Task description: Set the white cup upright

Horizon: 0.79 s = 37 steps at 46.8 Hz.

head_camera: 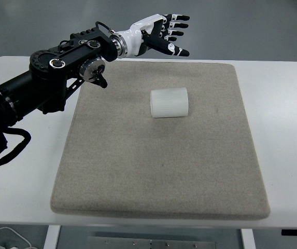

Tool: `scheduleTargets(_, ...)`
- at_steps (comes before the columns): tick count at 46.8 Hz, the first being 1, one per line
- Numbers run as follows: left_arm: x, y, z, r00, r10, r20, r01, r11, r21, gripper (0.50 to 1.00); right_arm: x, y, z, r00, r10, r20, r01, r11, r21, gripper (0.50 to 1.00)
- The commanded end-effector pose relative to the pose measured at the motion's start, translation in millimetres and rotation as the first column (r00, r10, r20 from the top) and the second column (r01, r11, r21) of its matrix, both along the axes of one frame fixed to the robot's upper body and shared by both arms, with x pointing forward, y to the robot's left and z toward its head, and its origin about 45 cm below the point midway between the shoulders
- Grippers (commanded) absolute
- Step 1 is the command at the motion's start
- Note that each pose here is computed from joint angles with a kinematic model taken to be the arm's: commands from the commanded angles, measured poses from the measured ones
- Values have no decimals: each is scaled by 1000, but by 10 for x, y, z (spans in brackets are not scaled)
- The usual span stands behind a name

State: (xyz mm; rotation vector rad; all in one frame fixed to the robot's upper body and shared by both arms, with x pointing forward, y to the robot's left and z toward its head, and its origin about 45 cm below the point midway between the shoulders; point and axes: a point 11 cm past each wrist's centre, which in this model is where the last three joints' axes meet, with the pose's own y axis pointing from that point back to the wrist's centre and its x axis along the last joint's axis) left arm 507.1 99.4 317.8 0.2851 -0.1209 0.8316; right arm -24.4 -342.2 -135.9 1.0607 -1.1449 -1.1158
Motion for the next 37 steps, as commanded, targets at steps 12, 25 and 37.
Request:
scheduleTargets(12, -154, 14, 15, 990, -140, 26, 120, 919, 377, 990, -7, 0, 0, 1000, 0, -1, 0, 1000, 0, 930)
scheduleTargets(25, -181, 16, 10, 975, -222, 28, 165, 797, 581, 992, -7, 0, 0, 1000, 0, -1, 0, 1000, 0, 930)
scheduleTargets(37, -285, -148, -107, 968, -251, -8, 200, 752, 628, 992, -7, 0, 0, 1000, 0, -1, 0, 1000, 0, 930)
